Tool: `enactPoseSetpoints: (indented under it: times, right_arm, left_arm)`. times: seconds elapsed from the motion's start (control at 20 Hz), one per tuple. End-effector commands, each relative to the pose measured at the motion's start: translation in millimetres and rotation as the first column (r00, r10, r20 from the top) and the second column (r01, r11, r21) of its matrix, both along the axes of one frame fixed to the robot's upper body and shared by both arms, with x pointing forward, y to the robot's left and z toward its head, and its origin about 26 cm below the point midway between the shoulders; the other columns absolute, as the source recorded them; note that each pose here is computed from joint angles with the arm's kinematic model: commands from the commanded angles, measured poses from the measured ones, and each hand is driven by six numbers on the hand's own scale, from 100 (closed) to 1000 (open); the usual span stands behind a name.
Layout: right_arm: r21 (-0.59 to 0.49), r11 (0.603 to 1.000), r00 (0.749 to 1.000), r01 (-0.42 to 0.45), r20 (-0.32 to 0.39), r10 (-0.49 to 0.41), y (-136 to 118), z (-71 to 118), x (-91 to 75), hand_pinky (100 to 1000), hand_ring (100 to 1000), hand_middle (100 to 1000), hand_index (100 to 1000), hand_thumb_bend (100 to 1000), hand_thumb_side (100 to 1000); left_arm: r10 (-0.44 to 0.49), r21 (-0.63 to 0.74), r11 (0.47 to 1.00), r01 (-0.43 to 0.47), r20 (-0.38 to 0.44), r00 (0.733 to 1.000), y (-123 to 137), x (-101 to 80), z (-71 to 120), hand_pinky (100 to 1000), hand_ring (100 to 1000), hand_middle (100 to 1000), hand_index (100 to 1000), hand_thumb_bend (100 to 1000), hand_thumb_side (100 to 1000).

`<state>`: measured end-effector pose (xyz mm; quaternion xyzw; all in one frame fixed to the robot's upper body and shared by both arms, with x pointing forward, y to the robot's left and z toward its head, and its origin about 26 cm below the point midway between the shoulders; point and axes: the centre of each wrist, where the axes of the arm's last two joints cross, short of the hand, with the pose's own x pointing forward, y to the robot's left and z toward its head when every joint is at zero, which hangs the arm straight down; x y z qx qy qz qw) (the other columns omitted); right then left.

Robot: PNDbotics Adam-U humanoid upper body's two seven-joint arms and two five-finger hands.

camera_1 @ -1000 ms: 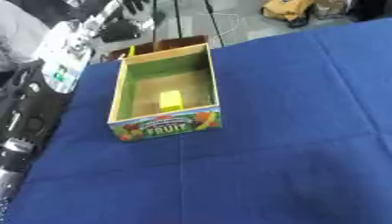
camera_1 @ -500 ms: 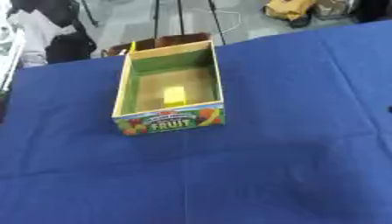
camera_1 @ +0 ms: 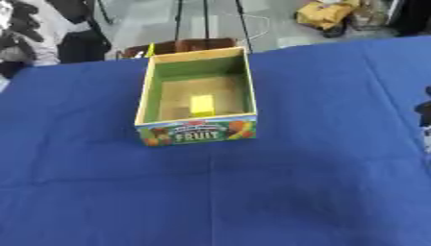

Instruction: Pick up objects on the table and place them in the box.

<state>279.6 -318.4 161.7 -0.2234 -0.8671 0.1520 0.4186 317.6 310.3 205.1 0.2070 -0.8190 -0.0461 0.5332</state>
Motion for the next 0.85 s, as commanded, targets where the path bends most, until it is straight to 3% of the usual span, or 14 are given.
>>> enactPoseSetpoints:
  times: [0.05,0.5,0.85]
  right_arm:
    - [0.007,1.0,0.999,0.005,0.037,-0.005,-0.7,7.7,-0.9,796,911,591,805,100,641]
    - [0.021,1.0,0.999,-0.002,0.054,0.001,0.3,8.4,-0.1,793,907,591,804,100,642]
    - [0.036,0.999,0.999,0.012,0.051,-0.014,-0.8,6.5,-1.1,794,908,591,805,100,641]
  left_arm:
    - [0.016,-0.046,0.999,-0.016,-0.003,1.0,4.4,-12.2,-2.9,345,497,494,655,247,865]
    - [-0.081,-0.18,0.982,0.059,-0.113,0.99,-6.3,-25.2,-43.3,348,495,494,655,192,837]
    - [-0.052,-0.296,0.955,0.007,-0.146,0.988,-7.7,-30.3,-60.7,349,493,490,654,172,817]
